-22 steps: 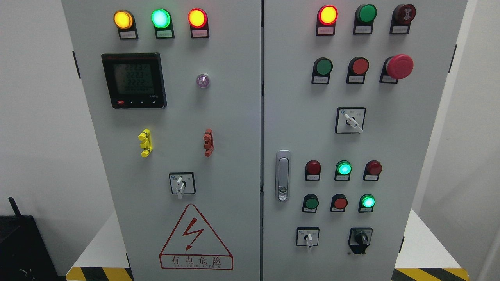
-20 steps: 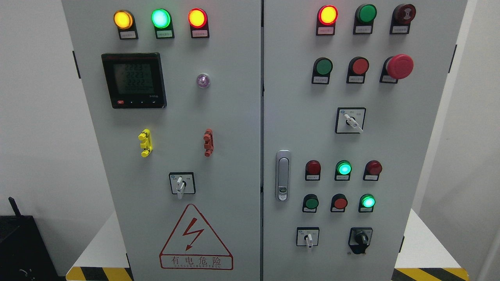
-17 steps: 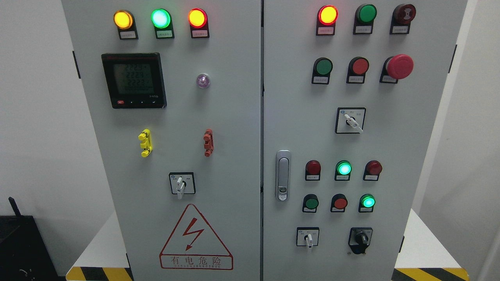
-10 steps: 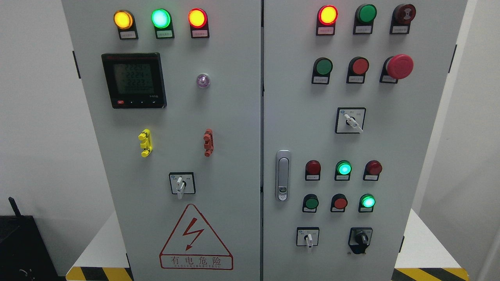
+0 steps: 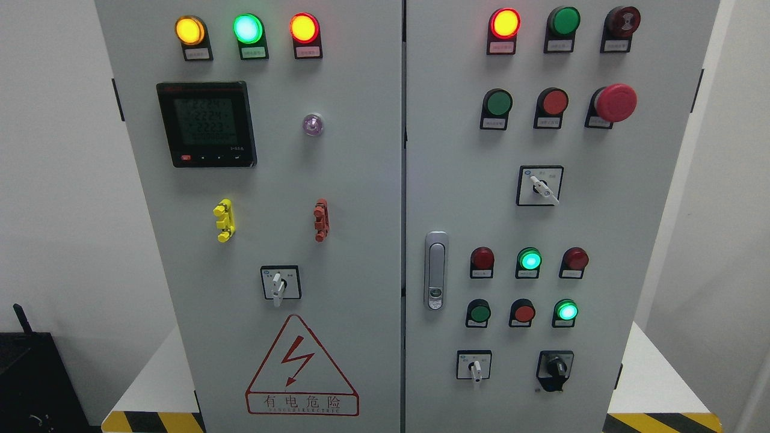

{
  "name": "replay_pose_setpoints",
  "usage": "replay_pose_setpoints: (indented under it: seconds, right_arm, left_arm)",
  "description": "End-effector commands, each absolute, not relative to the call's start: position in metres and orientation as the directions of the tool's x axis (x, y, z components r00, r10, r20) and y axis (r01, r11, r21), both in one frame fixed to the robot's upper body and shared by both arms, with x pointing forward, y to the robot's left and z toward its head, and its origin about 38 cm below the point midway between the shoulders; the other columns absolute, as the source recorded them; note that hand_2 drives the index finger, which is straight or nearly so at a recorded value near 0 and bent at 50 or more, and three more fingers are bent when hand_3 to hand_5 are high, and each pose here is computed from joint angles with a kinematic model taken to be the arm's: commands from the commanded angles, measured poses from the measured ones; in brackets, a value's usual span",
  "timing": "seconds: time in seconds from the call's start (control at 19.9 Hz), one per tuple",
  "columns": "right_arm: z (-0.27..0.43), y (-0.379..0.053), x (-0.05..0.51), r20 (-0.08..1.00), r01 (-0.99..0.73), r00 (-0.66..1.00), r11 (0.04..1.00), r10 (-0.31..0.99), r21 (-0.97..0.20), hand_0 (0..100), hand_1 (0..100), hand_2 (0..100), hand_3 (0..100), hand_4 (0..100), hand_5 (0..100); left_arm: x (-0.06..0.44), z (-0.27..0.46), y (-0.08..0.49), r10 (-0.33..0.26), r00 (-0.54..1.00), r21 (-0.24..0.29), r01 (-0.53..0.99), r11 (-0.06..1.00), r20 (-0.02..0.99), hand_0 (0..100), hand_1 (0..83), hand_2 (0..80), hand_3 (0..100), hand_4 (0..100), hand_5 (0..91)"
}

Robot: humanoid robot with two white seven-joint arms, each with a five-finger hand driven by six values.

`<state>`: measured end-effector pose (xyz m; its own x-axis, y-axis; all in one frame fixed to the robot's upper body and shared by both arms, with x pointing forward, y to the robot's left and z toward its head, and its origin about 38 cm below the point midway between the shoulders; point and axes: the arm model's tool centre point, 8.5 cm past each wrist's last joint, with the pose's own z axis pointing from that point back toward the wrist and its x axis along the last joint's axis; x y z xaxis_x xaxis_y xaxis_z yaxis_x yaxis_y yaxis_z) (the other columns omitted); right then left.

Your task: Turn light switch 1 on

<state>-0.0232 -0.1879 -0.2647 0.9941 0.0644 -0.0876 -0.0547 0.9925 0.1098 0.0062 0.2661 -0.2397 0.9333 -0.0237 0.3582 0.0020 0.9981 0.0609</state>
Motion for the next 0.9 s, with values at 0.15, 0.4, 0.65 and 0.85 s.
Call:
replay_pose_setpoints:
  seconds: [0.15, 0.4, 0.65, 0.85]
  right_arm:
    - [-0.265, -0.188, -0.023, -0.087, -0.057, 0.994, 0.992, 0.067, 0.110, 30, 0, 0, 0, 0, 0]
    - [-0.265, -0.188, -0.023, -0.087, -0.057, 0.994, 0.992, 0.067, 0.110, 30, 0, 0, 0, 0, 0]
    - [-0.265, -0.188, -0.023, -0.087, -0.054, 0.994, 0.993, 0.064, 0.109, 30, 0, 0, 0, 0, 0]
    - [-0.265, -0.188, -0.024, -0.088, -0.055, 0.994, 0.992, 0.065, 0.110, 30, 0, 0, 0, 0, 0]
  left_arm:
    - [0.177, -0.038, 0.319, -0.194, 0.362, 0.215, -0.017, 0.977, 0.912, 27, 5.5, 0.0, 0, 0, 0.0]
    - [0.212, 0.031, 0.319, -0.215, 0.126, 0.224, -0.062, 0.973, 0.968, 29, 9.4, 0.0, 0, 3, 0.0]
    - [0.227, 0.097, 0.315, -0.190, -0.074, 0.183, -0.093, 0.979, 0.979, 35, 16.1, 1.3, 26, 36, 0.0]
    - [0.235, 0.138, 0.305, -0.167, -0.268, 0.146, -0.098, 0.984, 0.949, 39, 28.9, 15.0, 42, 53, 27.9]
